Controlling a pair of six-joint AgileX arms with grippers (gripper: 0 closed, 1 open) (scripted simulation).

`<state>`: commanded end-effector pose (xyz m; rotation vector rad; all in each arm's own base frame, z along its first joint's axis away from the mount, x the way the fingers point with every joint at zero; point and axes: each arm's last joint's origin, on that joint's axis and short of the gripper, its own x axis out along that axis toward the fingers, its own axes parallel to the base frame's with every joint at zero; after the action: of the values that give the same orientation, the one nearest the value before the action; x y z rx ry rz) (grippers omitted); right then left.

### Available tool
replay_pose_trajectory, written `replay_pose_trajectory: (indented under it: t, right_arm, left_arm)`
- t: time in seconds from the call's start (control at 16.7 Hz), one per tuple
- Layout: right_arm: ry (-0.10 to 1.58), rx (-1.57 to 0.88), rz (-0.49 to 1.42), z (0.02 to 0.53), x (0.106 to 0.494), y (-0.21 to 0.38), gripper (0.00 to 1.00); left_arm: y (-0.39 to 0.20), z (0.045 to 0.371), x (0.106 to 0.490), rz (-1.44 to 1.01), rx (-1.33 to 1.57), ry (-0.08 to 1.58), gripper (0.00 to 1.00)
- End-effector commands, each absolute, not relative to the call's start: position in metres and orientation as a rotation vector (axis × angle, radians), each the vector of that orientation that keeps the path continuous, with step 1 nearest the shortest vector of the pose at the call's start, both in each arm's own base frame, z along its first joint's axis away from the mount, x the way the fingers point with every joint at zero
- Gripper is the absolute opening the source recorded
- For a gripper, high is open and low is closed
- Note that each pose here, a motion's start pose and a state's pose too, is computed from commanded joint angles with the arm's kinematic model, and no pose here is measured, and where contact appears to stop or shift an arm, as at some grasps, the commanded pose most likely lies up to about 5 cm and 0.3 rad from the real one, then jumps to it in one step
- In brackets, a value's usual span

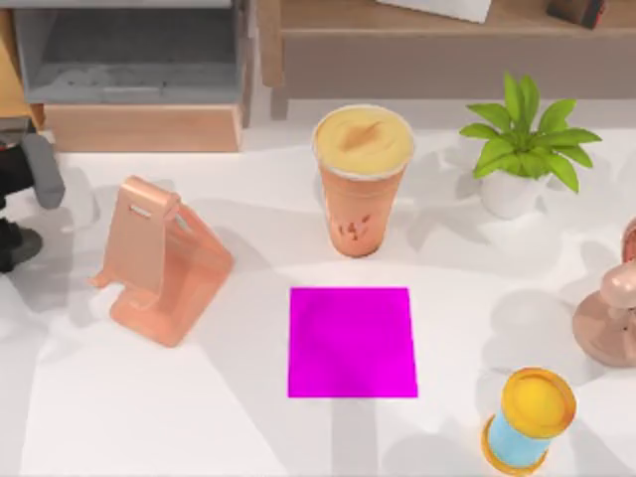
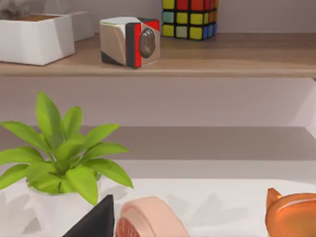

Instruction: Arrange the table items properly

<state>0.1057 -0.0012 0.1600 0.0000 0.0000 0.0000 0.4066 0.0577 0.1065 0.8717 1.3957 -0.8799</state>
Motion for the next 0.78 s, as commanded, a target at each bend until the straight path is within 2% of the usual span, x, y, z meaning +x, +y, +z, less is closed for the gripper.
replay_pose_trajectory:
  t: [0.3,0.78]
  right_arm:
    - [0.0,0.0,0.0,0.16,0.106,-0.001,1.0]
    - [0.0,0.0,0.0,0.16,0.106,-0.001,1.0]
  left_arm:
    - [0.057,0.125,0.409,-0.874,0.877,1.383,0.0]
    - [0.056,0.209,0.407,-0.878,0.873,1.389,0.0]
